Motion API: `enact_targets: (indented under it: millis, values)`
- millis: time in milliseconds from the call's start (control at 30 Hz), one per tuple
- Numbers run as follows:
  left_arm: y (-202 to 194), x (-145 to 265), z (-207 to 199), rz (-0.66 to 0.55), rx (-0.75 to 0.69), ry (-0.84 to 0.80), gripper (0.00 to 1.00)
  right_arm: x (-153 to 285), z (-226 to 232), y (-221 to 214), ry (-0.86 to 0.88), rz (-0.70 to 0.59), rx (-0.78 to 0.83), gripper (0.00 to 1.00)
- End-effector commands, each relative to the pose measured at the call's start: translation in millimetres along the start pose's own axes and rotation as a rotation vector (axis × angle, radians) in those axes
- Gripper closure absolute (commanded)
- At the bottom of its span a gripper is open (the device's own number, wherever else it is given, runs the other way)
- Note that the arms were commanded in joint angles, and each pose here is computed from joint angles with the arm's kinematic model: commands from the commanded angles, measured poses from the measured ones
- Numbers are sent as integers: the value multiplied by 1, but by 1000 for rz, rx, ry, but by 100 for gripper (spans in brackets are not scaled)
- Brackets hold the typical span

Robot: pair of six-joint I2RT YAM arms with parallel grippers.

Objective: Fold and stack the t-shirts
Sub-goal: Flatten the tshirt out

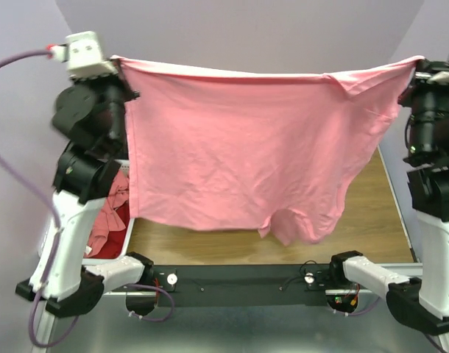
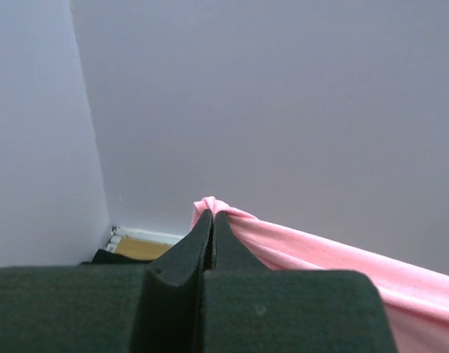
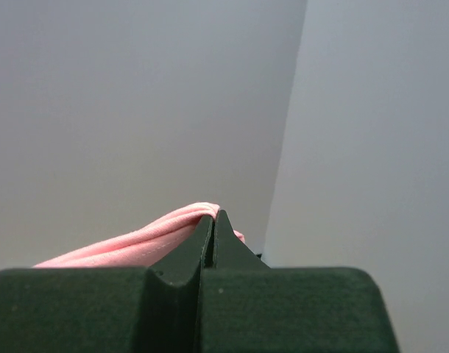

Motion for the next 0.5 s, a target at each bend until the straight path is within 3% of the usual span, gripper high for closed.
enact_targets:
  millis: [0, 100, 233, 300, 333, 400, 433, 467]
  values:
    - [-68, -35, -21, 198, -132, -21, 100, -30, 16, -42, 2, 118, 123, 99]
    - [-144, -67, -40, 374, -179, -31, 100, -56, 37, -104, 15, 261, 202, 99]
    - [-261, -110, -51, 576, -239, 2, 100, -84, 66, -187, 71, 364, 295, 99]
    - [-296, -125, -52, 628, -244, 24, 100, -94, 77, -229, 82, 387, 342, 99]
    - [-337, -134, -54, 698, -274, 27, 100, -103, 85, -262, 82, 437, 376, 99]
    - [-357, -153, -57, 714, -276, 44, 100, -113, 91, -294, 79, 458, 394, 99]
    - [-394, -158, -56, 772, -307, 57, 100, -118, 93, -313, 76, 487, 403, 99]
    - [-394, -171, -58, 759, -297, 65, 100, -124, 99, -341, 79, 525, 406, 99]
Point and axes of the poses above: each gripper's point midway between its finger pads, its own x axis back along the fingers, its own z axis along the line the jaws close on, y = z × x, the point moved 9 cm from there along x, back along the fingers
